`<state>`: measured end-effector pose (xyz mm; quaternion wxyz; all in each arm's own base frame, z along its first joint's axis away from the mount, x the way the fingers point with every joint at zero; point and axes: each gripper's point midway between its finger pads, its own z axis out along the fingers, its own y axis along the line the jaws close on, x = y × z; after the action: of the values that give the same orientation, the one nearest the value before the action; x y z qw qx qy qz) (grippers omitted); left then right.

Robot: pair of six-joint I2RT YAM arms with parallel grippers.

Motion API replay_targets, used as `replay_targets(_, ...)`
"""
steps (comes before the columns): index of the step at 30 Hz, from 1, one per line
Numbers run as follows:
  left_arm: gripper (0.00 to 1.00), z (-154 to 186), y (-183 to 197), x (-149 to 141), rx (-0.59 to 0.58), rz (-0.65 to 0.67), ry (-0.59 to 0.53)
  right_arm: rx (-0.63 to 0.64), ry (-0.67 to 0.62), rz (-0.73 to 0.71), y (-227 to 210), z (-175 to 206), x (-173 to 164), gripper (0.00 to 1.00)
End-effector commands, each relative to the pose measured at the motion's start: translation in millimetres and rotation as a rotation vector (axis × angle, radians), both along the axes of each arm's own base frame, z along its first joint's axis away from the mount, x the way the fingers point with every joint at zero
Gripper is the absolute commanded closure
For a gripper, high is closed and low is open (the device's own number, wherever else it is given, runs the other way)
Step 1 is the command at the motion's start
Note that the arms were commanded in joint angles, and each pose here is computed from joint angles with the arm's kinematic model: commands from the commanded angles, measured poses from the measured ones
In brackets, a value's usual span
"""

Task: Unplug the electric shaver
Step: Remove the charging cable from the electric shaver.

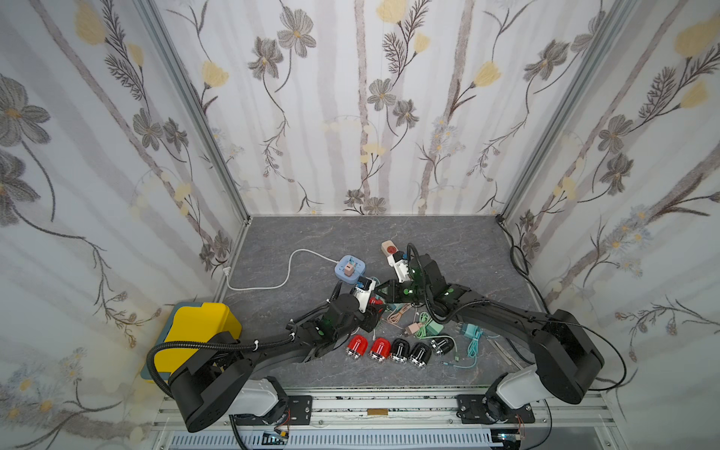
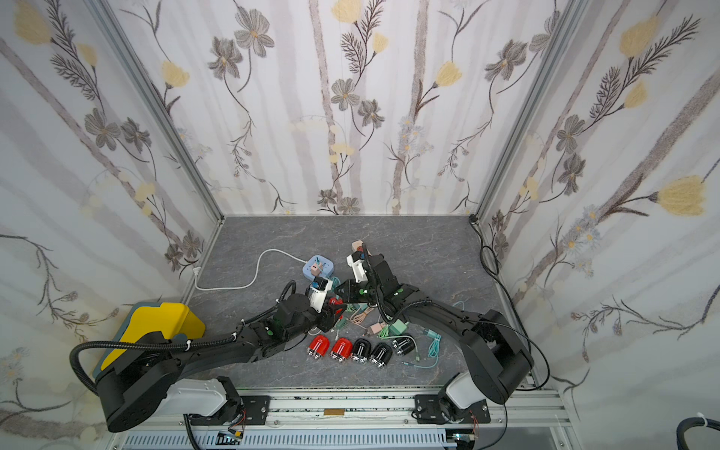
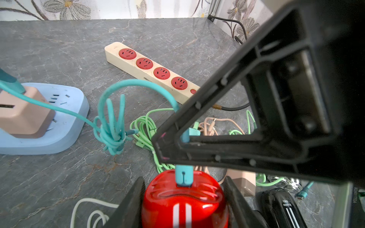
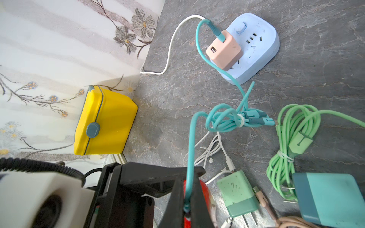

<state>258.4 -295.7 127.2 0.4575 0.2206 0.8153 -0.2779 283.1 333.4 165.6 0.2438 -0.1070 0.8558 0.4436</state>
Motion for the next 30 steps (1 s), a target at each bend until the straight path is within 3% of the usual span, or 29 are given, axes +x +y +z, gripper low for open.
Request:
replay_targets(1, 0.74, -20, 2, -7, 0.105, -0.019, 0.033, 0.030, -0.081, -0.028, -1, 25, 11, 1.00)
replay_targets(6, 0.74, -23, -1, -9, 0.096, -0.016, 0.049, -0.054, -0.143, -0.100, -18, 26, 20, 1.00)
replay_targets(16, 0.76, -16, -1, -9, 0.066, -0.003, 0.061, 0.166, -0.135, -0.083, -28, 61, 17, 1.00)
replay_targets(24, 0.76, -3, 6, -11, 0.047, 0.016, 0.048, 0.097, -0.144, -0.109, -32, 51, 21, 1.00)
replay_targets(30, 0.73, -9, 43, -6, 0.140, 0.185, 0.096, 0.087, -0.147, -0.067, -25, 45, 15, 1.00)
